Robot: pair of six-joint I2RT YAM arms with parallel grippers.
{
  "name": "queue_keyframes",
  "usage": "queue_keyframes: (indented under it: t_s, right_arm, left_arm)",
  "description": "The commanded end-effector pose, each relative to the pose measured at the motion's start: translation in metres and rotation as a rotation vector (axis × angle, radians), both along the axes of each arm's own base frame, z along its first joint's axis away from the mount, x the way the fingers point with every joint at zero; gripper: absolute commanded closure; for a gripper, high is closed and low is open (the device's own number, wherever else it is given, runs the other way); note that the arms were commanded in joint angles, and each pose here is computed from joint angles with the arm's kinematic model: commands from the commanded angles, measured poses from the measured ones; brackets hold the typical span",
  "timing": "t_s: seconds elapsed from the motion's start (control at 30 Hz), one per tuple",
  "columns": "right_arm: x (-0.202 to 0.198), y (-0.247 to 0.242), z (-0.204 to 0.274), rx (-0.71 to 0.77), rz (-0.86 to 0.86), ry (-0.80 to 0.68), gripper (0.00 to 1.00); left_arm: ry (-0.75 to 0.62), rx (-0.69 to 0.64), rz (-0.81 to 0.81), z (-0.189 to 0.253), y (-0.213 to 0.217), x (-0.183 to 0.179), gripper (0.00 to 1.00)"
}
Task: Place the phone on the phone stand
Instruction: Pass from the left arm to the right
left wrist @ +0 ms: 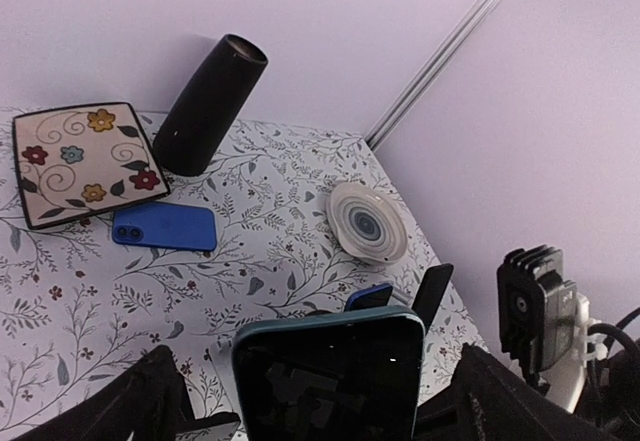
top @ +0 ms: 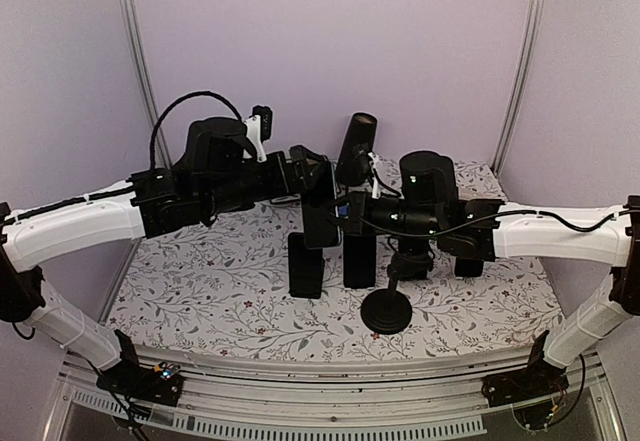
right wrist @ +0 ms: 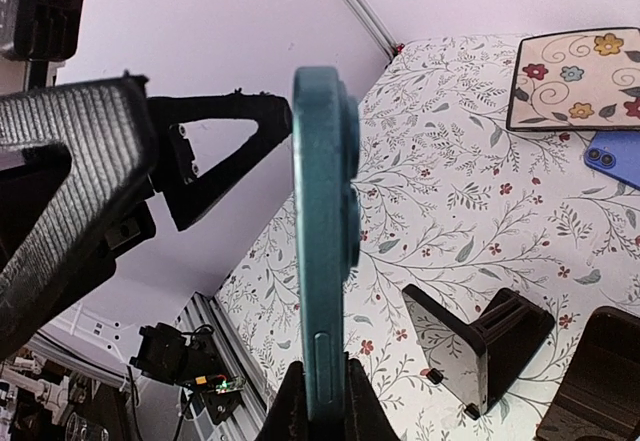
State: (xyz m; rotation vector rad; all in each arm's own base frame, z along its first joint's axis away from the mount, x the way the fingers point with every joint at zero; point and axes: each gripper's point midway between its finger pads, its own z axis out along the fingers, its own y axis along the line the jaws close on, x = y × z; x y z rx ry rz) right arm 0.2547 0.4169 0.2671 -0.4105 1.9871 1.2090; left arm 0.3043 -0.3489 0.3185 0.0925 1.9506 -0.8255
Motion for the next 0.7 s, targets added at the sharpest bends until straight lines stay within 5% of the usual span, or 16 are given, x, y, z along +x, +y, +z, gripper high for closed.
queue_keyframes:
  t_s: [0.0,0.67]
  right_arm:
    - [-0.013,-0.01,0.047,0.107,0.024,-0.074,0.98]
    - [-0.066,-0.059,0.072,0.162,0.127,-0.127,0.98]
  left_arm:
    - [-0.042,-0.093,-0.057,0.023,0.002,-0.018,0.04]
    - [-0.176,-0.202,-0.361,0.038,0.003,-0.078,0.2]
